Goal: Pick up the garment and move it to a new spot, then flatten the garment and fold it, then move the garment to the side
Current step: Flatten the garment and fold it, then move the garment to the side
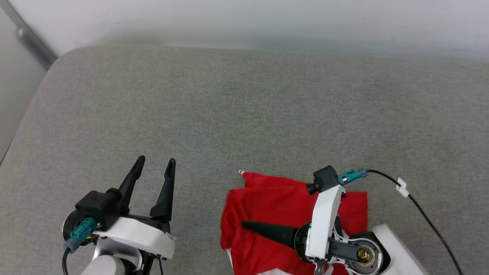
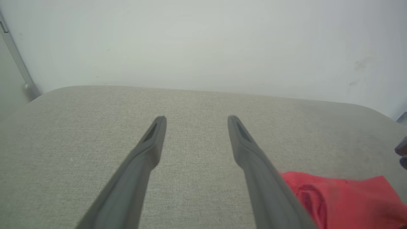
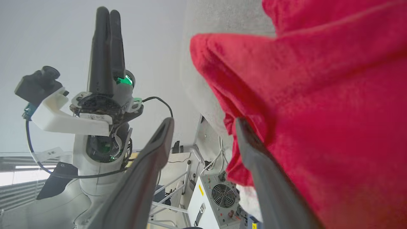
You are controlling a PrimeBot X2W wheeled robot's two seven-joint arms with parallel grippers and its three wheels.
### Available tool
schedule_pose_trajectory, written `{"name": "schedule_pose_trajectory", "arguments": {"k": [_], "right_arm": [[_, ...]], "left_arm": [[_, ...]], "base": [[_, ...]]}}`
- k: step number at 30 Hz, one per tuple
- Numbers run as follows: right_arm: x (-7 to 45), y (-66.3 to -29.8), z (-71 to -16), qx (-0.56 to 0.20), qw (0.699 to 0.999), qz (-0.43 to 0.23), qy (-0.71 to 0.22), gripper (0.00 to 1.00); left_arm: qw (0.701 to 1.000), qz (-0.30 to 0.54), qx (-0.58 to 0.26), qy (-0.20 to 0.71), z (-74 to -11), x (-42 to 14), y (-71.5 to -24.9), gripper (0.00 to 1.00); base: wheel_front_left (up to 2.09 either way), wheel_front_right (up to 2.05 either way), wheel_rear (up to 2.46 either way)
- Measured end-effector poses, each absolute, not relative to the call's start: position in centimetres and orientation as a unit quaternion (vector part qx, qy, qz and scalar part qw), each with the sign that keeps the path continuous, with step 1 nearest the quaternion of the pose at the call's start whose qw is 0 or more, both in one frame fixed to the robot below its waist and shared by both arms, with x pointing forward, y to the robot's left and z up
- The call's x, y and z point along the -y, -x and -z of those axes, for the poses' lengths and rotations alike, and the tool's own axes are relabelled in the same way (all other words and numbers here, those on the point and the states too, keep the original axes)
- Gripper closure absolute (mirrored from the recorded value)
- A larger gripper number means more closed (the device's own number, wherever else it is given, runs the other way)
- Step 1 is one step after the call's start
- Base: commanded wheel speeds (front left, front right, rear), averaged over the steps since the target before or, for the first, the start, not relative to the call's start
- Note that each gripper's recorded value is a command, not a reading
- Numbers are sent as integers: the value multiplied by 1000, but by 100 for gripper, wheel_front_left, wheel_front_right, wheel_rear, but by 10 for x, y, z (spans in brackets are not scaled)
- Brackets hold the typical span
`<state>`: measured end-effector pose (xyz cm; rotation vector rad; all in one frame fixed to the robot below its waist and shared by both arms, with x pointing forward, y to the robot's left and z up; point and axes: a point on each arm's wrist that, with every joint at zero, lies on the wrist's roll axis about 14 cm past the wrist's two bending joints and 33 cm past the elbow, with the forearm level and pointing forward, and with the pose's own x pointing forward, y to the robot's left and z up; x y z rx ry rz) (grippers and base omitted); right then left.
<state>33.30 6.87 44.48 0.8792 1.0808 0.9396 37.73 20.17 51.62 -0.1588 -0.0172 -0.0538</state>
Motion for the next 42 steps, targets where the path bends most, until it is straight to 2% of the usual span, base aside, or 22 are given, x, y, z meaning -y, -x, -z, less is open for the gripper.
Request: {"name": "schedule_pose_trajectory", "arguments": {"k": [5,9,12,17,21,25,30,42], "right_arm": [[-57,-340,-462,-418,737,-434,-307,0],[-25,-356,-456,-365,814,-407,-197,0],[10,-377,-457,-317,866,-361,-141,0],[73,-399,-463,-255,926,-265,-87,0],[125,-410,-490,-167,967,-186,-47,0],[162,-410,-523,-70,989,-120,-40,0],[177,-398,-551,14,996,-80,-42,0],[179,-359,-551,29,997,-55,-41,0]], "left_arm": [[996,39,16,78,-522,-194,-378,0],[996,45,21,77,-526,-189,-378,0],[996,46,24,76,-527,-186,-377,0],[996,48,30,74,-531,-183,-375,0],[996,49,35,72,-534,-181,-374,0],[996,45,43,61,-538,-183,-375,0],[996,40,57,50,-545,-187,-374,0],[998,21,48,38,-535,-196,-354,0]], "base": [[0,0,0],[0,0,0],[0,0,0],[0,0,0],[0,0,0],[0,0,0],[0,0,0],[0,0,0]]}}
